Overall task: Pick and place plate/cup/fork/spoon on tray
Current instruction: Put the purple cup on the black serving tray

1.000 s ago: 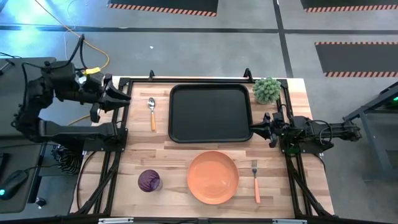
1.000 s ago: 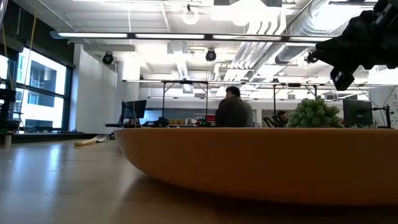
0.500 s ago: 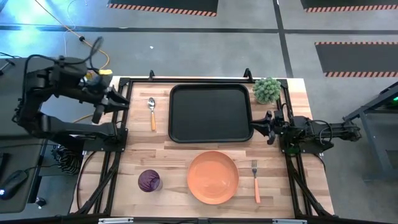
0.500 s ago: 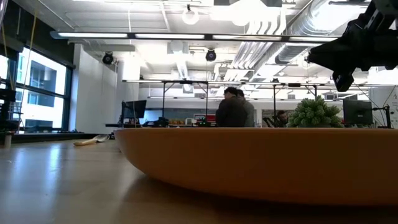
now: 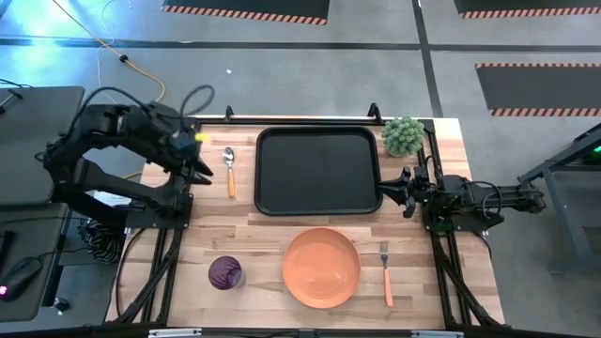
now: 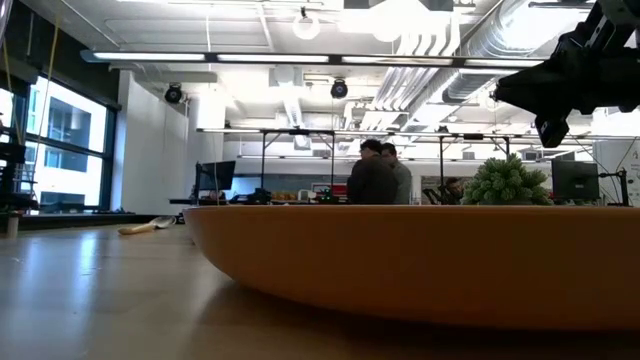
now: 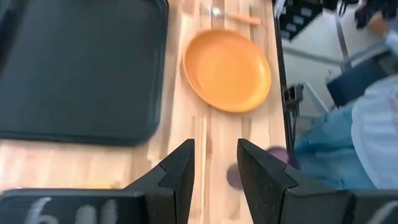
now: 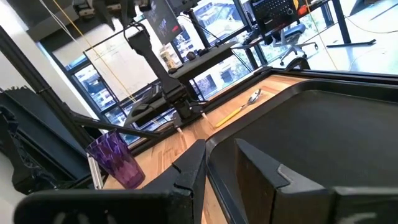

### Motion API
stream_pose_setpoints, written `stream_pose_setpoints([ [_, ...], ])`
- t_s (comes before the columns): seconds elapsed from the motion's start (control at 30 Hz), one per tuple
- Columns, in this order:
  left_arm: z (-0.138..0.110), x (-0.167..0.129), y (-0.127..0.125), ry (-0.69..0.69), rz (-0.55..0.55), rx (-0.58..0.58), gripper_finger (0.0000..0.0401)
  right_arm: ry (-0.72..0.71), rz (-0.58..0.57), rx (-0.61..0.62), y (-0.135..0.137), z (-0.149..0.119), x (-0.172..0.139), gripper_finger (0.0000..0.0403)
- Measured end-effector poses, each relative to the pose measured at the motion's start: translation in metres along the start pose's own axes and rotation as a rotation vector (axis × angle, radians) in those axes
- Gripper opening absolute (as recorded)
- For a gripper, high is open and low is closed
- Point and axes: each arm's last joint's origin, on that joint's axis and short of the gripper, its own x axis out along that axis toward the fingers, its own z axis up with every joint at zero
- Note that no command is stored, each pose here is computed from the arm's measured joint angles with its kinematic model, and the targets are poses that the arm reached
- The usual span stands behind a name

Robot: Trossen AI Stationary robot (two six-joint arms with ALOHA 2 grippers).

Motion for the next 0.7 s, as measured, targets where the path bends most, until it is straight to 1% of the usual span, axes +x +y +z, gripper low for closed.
stream_pose_setpoints([
  [0.13, -0.006, 0.022, -0.008, 0.091, -0.037, -0.007, 0.011, 0.0, 0.0, 0.0, 0.0, 0.0, 0.0, 0.0076],
  [0.37, -0.016, 0.054, -0.027, 0.167, -0.08, -0.048, 0.011, 0.001, -0.001, -0.022, 0.0, 0.0, 0.0, 0.0076],
  [0.5, -0.023, 0.07, -0.039, 0.221, -0.059, -0.073, 0.011, 0.001, -0.001, -0.026, 0.0, 0.0, 0.0, 0.0076],
  [0.63, -0.026, 0.08, -0.05, 0.247, -0.03, -0.078, 0.011, 0.001, -0.002, -0.025, 0.0, 0.0, 0.0, 0.0076],
  [0.7, -0.028, 0.086, -0.056, 0.259, -0.03, -0.082, 0.011, 0.0, -0.005, -0.001, 0.0, 0.0, 0.0, 0.0076],
])
